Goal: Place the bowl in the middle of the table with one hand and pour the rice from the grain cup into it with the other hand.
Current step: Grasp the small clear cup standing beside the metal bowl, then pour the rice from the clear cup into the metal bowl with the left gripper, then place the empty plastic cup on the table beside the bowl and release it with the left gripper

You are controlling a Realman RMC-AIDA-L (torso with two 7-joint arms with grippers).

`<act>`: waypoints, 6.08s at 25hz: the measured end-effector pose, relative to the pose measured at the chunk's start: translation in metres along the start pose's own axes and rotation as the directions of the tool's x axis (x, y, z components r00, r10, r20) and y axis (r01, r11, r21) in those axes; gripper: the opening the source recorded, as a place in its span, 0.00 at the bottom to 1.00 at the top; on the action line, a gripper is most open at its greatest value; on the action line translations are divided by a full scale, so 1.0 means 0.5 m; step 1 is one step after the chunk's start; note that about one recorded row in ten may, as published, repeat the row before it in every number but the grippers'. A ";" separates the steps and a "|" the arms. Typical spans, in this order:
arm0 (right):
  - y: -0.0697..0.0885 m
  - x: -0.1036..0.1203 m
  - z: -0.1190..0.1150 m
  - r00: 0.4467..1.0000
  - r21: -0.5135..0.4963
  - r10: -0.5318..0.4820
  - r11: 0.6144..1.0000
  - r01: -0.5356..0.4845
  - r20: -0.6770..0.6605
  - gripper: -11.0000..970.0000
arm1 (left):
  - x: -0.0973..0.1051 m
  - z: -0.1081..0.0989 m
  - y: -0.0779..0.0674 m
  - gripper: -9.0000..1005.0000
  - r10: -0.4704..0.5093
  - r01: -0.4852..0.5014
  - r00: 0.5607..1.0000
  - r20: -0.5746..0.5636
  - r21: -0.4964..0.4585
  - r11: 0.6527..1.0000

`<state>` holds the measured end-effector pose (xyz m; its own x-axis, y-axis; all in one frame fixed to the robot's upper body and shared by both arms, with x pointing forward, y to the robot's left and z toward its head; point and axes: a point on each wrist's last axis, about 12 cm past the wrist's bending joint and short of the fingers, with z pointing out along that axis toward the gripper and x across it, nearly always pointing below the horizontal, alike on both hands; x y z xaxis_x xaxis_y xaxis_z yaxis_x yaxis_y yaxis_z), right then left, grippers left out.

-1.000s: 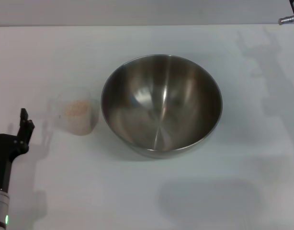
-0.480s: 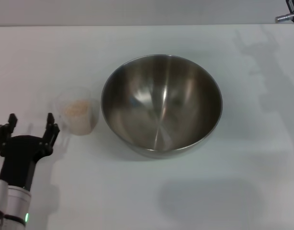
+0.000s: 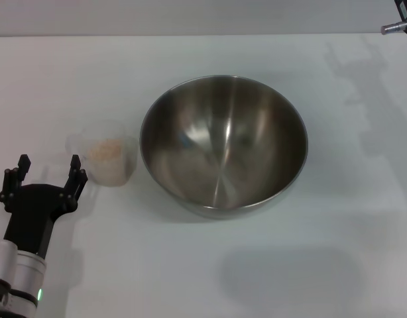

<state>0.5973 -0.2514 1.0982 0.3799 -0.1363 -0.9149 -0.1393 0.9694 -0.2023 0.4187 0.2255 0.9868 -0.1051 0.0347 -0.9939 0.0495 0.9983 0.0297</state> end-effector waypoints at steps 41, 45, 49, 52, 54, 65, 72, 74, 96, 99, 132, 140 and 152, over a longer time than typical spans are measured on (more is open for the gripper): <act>0.008 0.004 0.003 1.000 -0.008 0.006 1.000 -0.006 -0.019 0.77 | -0.008 0.097 0.016 0.67 -0.027 0.029 0.999 -0.048 0.040 0.999; 0.008 0.004 0.003 1.000 -0.009 0.006 1.000 -0.006 -0.019 0.77 | -0.009 0.098 0.017 0.59 -0.056 0.058 0.997 -0.046 0.038 0.998; 0.009 0.004 0.003 1.000 -0.010 0.006 1.000 -0.006 -0.019 0.77 | -0.013 0.100 0.013 0.43 -0.056 0.057 0.998 -0.035 0.050 0.997; 0.009 0.004 0.003 1.000 -0.010 0.005 1.000 -0.006 -0.019 0.77 | -0.015 0.102 0.010 0.17 -0.056 0.058 0.998 -0.031 0.055 0.997; 0.009 0.003 0.003 1.000 -0.011 0.005 1.000 -0.005 -0.019 0.77 | -0.017 0.102 0.008 0.14 -0.052 0.054 0.998 -0.024 0.066 0.996; 0.010 0.003 0.004 1.000 -0.015 0.003 1.000 -0.003 -0.018 0.77 | -0.031 0.102 0.003 0.05 -0.042 0.039 0.999 0.034 0.089 0.995; 0.010 0.002 0.005 1.000 -0.014 0.004 1.000 -0.004 -0.016 0.77 | -0.061 0.116 0.011 0.03 -0.009 -0.002 0.989 0.150 0.074 0.997; 0.010 0.002 0.005 1.000 -0.013 0.005 1.000 -0.005 -0.016 0.77 | -0.080 0.130 0.014 0.03 0.051 -0.066 0.975 0.218 0.064 0.996; 0.009 -0.003 0.013 1.000 -0.014 0.002 1.000 -0.002 0.001 0.78 | -0.160 0.157 -0.129 0.03 0.783 -0.922 0.111 0.612 -0.230 0.311; 0.010 -0.003 0.013 1.000 -0.016 0.002 1.000 -0.002 0.002 0.78 | -0.156 0.149 -0.141 0.03 0.796 -0.935 -0.031 0.604 -0.300 0.192; 0.012 -0.009 0.017 1.000 -0.021 -0.006 1.000 0.006 0.020 0.77 | -0.139 0.134 -0.149 0.03 0.700 -0.742 -0.595 0.395 -0.604 -0.290; 0.012 -0.011 0.017 1.000 -0.020 -0.005 1.000 0.006 0.029 0.77 | -0.127 0.126 -0.152 0.03 0.683 -0.754 -0.595 0.424 -0.589 -0.292; 0.011 -0.017 0.008 0.998 -0.014 -0.004 1.000 0.005 0.063 0.77 | -0.114 0.122 -0.147 0.03 0.702 -0.805 -0.543 0.461 -0.525 -0.277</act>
<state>0.5972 -0.2442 1.1063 0.4373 -0.1268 -0.8904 -0.1504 0.9658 -0.2114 0.4817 0.1473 1.0347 0.5497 0.6608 0.5111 -0.4509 -0.2804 0.8474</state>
